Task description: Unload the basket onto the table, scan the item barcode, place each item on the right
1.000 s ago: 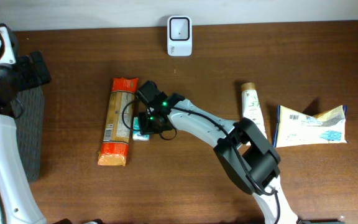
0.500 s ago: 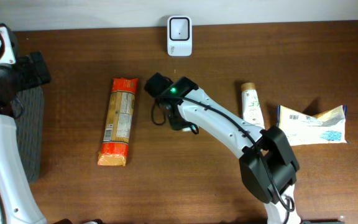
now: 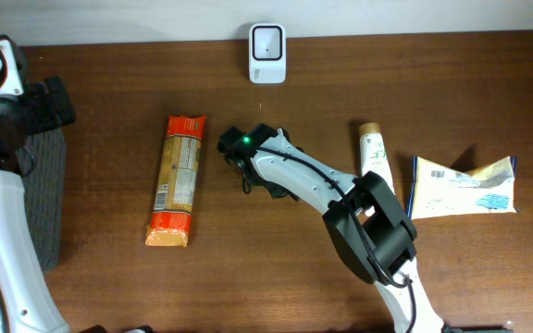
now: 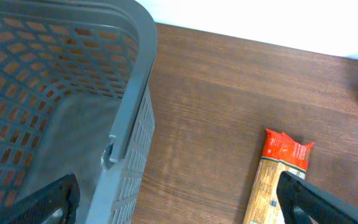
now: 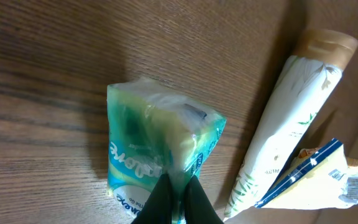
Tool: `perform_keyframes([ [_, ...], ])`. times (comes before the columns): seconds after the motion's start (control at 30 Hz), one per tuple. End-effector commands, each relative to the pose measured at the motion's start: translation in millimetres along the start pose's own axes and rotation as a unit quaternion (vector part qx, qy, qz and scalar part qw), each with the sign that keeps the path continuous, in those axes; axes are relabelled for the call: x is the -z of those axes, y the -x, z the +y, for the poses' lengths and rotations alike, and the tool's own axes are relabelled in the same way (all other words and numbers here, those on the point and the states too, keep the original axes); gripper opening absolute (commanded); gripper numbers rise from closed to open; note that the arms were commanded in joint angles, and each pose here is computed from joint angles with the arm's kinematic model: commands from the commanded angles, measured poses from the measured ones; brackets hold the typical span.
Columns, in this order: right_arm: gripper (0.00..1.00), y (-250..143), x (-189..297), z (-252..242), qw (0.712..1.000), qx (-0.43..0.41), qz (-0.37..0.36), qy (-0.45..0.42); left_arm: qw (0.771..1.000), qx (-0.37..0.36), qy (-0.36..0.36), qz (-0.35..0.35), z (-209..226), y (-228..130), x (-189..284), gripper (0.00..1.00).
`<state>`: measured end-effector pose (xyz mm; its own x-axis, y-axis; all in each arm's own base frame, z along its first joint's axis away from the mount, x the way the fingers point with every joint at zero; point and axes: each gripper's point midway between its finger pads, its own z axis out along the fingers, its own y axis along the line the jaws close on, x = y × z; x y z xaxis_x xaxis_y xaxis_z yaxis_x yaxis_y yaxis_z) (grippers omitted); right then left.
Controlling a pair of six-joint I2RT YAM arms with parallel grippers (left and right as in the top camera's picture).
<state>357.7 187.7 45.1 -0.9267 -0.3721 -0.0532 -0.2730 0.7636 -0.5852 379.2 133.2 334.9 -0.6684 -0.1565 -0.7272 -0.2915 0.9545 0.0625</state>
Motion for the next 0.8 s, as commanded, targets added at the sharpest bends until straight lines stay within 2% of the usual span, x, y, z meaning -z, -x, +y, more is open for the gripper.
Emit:
perform_keyframes([
  [0.0,0.04,-2.8,4.5,12.8,0.999,0.021,0.006,0.026,1.0,-0.007,0.003,-0.009,2.0,4.4,4.9,0.99],
  [0.1,0.05,-3.6,7.9,20.5,0.999,0.025,0.003,0.035,1.0,-0.007,0.003,-0.009,2.0,4.4,4.9,0.99],
  [0.17,0.11,-5.5,11.1,26.8,0.999,0.034,0.002,0.042,1.0,-0.007,0.003,-0.009,2.0,4.4,4.9,0.99],
  [0.27,0.28,-10.6,14.9,39.5,0.995,0.07,0.009,0.069,1.0,-0.007,0.003,-0.009,2.0,4.4,4.9,0.99],
  [0.37,0.34,-11.7,17.0,45.1,0.994,0.073,0.009,0.079,1.0,-0.007,0.003,-0.009,2.0,4.4,4.9,0.99],
  [0.5,0.38,-11.9,21.5,52.2,0.992,0.071,0.012,0.103,1.0,-0.007,0.003,-0.009,2.0,4.4,4.9,0.99],
  [0.77,0.4,-12.3,43.5,79.3,0.976,0.092,0.019,0.196,1.0,-0.007,0.003,-0.009,2.0,4.4,4.9,0.99],
])
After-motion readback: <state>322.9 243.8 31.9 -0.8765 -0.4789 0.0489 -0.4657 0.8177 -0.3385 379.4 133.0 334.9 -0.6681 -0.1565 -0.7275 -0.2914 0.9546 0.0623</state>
